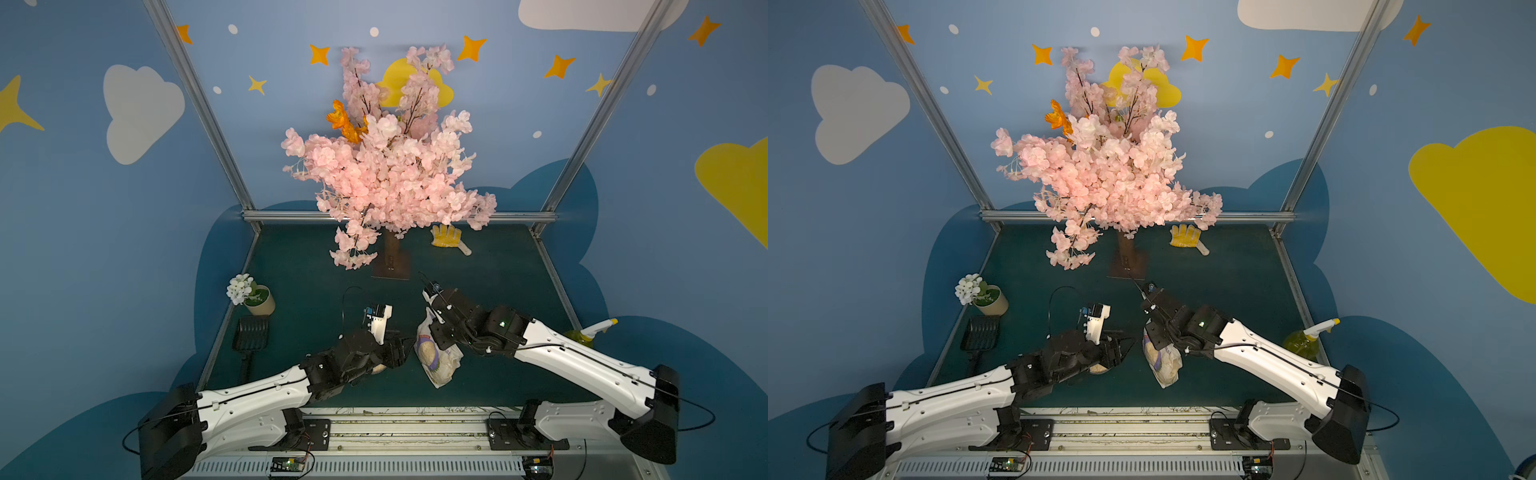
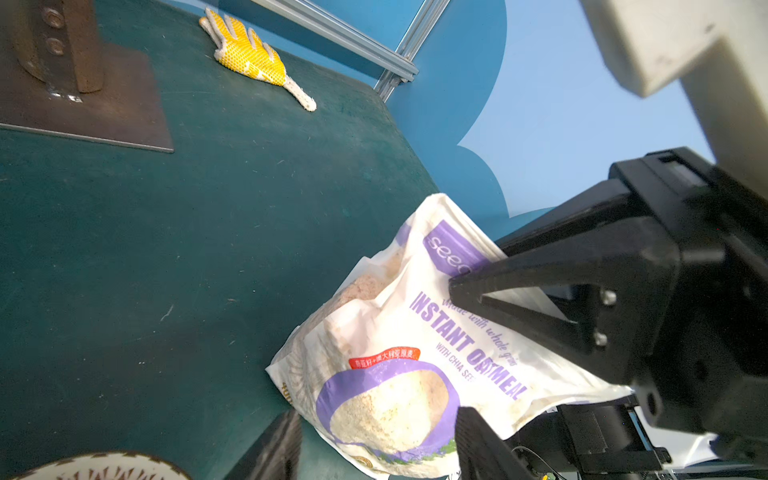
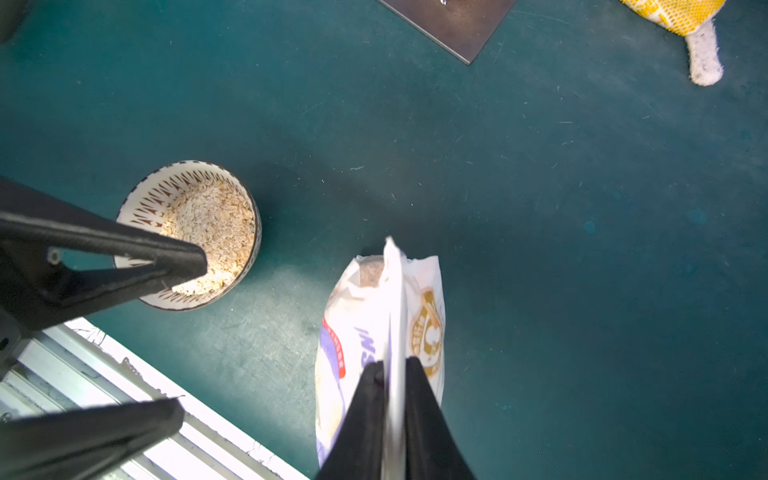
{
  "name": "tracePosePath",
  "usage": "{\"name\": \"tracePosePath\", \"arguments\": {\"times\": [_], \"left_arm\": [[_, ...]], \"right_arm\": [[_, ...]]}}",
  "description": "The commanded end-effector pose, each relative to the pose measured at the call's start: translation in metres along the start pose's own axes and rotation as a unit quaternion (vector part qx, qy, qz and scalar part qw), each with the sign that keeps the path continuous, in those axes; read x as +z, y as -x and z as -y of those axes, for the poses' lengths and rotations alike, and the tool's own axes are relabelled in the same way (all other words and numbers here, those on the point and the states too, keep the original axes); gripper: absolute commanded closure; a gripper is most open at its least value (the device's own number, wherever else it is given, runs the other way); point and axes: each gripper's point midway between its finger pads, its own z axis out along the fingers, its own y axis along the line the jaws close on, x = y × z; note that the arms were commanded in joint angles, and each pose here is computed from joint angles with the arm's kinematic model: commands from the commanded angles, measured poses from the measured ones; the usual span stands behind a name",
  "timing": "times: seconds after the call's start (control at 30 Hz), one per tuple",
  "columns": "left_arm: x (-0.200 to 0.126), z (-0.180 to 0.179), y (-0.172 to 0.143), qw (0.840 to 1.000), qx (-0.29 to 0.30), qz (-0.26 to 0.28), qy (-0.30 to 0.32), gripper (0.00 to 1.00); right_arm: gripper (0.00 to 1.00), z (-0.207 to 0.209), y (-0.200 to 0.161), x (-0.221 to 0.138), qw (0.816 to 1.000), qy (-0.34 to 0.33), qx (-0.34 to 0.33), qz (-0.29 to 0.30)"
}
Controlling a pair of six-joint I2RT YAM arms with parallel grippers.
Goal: Pour the oats into the breakfast bowl
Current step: Close the oats bag at the center of the board.
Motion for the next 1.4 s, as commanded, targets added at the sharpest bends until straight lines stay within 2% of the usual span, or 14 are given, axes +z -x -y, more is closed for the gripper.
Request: {"name": "tracePosePath", "arguments": {"times": [0.0,0.07,0.1,0.13,0.43,0.5,0.53,0.67,0.9,1.23,1.27,1.3,1.37], "left_arm": [[0.0,0.009,0.007,1.0,-0.002,0.005,-0.011,0.37],[0.0,0.01,0.007,1.0,-0.002,0.005,-0.011,0.37],[0.001,0.01,0.007,1.0,-0.002,0.005,-0.011,0.37],[0.001,0.01,0.008,1.0,-0.003,0.006,-0.012,0.37],[0.001,0.011,0.007,1.0,-0.002,0.005,-0.012,0.37],[0.001,0.011,0.008,1.0,-0.002,0.005,-0.013,0.37],[0.001,0.011,0.008,1.0,-0.002,0.005,-0.013,0.37],[0.002,0.011,0.007,1.0,-0.002,0.003,-0.013,0.37],[0.005,0.013,0.007,1.0,-0.002,0.001,-0.014,0.37],[0.009,0.016,0.006,1.0,-0.001,-0.004,-0.018,0.37],[0.009,0.015,0.005,1.0,-0.001,-0.005,-0.017,0.37],[0.009,0.015,0.006,1.0,-0.001,-0.004,-0.017,0.37],[0.009,0.015,0.006,1.0,0.0,-0.004,-0.018,0.37]], "right_arm": [[0.88,0.0,-0.011,-0.001,1.0,0.007,0.003,-0.012],[0.88,-0.001,-0.011,-0.002,1.0,0.012,0.004,-0.012],[0.92,-0.001,-0.011,-0.003,1.0,0.014,0.004,-0.011],[0.99,-0.001,-0.011,-0.004,1.0,0.014,0.004,-0.009],[1.0,0.0,-0.009,-0.008,1.0,0.014,0.01,-0.002],[0.86,0.001,-0.01,-0.01,1.0,0.016,0.013,-0.002],[0.82,0.0,-0.012,-0.011,1.0,0.019,0.012,-0.003],[0.79,0.003,-0.02,-0.011,1.0,0.017,0.016,-0.009],[1.0,0.006,-0.024,-0.016,1.0,0.019,0.023,-0.001],[1.0,0.008,-0.026,-0.021,1.0,0.02,0.023,0.004],[0.98,0.009,-0.027,-0.022,1.0,0.02,0.024,0.003],[0.91,0.009,-0.029,-0.022,1.0,0.02,0.024,0.0],[0.87,0.01,-0.033,-0.022,0.999,0.02,0.026,-0.001]]}}
